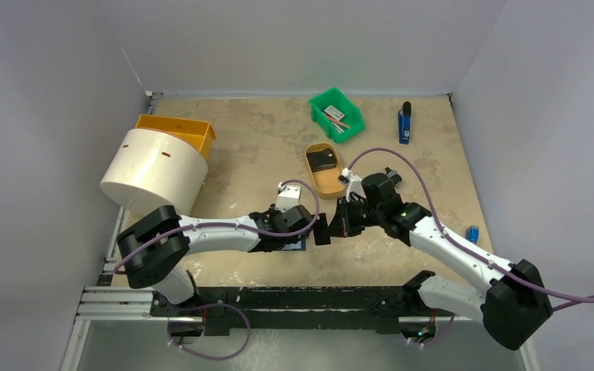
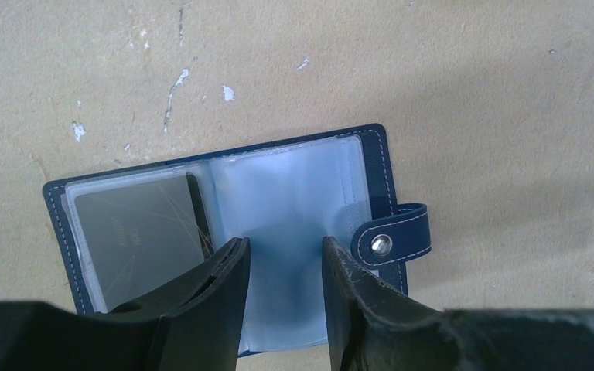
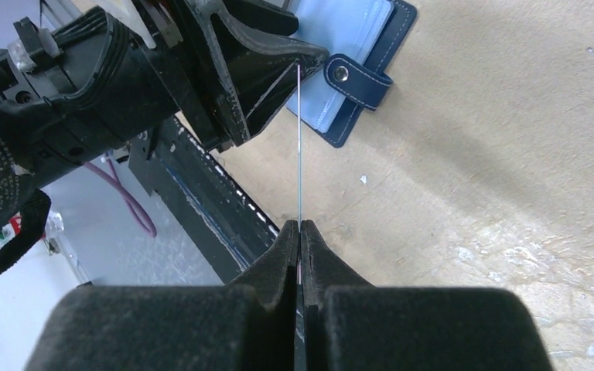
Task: Put the credit cards into the card holder
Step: Turn over the card slot in the card holder.
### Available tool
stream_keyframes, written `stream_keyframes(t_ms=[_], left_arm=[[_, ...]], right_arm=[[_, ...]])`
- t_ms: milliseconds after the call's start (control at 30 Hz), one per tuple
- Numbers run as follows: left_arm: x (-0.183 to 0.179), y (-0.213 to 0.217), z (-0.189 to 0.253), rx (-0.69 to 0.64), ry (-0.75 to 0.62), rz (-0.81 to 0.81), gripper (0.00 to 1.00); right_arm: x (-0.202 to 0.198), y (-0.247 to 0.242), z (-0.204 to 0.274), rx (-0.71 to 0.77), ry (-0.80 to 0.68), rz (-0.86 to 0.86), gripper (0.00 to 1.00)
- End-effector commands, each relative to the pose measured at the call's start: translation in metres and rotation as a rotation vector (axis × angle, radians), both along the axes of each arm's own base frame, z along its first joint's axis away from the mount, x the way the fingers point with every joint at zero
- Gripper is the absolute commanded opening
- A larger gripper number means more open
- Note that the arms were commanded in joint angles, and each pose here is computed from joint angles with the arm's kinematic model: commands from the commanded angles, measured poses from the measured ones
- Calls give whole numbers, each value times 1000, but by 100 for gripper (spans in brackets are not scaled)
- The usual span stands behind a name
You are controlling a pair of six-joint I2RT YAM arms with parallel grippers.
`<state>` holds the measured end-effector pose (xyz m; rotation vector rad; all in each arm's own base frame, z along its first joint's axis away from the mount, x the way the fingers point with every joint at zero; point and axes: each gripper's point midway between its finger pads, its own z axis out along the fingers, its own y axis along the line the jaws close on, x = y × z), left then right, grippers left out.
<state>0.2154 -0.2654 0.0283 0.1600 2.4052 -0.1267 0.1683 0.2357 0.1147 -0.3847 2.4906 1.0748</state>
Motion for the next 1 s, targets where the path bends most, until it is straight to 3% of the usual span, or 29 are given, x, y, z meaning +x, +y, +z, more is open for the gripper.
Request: stream_keyframes(t_ms=[0, 267, 600, 967], left_arm=[[5, 5, 12, -12, -45, 28, 39], [4, 12, 5, 7, -40, 57, 16], [5, 13, 21, -38, -68, 73, 14], [5, 15, 25, -57, -79, 80, 13]], right_arm=[[-5, 10, 7, 30, -17, 52, 0], [-13, 17, 1, 22, 10, 94, 0], [-19, 41, -7, 98, 158, 155, 0], [1, 59, -25, 83, 260, 106, 0]])
